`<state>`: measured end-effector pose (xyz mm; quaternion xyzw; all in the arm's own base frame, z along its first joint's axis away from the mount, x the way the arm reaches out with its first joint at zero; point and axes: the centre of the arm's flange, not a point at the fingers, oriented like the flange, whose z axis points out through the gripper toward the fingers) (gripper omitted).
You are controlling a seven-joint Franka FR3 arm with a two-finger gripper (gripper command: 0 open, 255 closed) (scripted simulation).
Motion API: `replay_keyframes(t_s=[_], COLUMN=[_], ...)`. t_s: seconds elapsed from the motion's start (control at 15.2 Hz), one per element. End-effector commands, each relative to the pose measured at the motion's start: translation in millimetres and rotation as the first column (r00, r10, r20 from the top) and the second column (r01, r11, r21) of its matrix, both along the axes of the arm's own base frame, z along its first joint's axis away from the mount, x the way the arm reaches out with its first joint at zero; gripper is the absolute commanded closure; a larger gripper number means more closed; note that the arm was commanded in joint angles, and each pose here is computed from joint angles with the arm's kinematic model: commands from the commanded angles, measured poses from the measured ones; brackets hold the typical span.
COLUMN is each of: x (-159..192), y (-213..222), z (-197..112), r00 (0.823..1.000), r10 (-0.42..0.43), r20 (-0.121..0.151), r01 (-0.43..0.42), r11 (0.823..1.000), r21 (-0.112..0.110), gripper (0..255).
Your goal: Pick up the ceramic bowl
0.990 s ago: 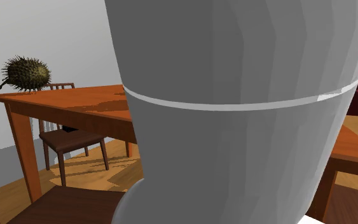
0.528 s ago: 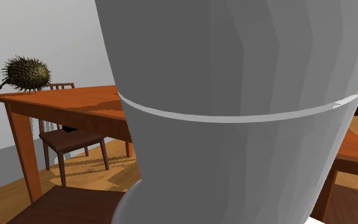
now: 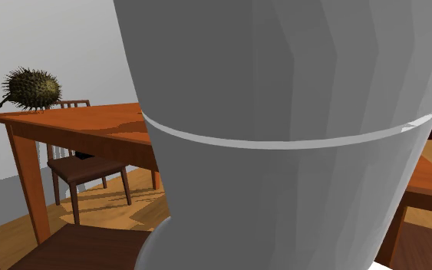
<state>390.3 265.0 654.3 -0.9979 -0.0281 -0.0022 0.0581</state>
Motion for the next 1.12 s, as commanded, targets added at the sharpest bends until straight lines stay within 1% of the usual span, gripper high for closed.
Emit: replay_keyframes(t_s=[0.0,0.99,1.06], x=[0,0,0], y=[0,0,0], z=[0,79,80], r00=[1.0,1.0,1.0], r10=[0.001,0.001,0.001], r20=[-0.001,-0.001,-0.001], r01=[-0.001,-0.001,-0.001], r11=[1.0,1.0,1.0], r21=[0.0,0.0,0.0], gripper=[255,255,255])
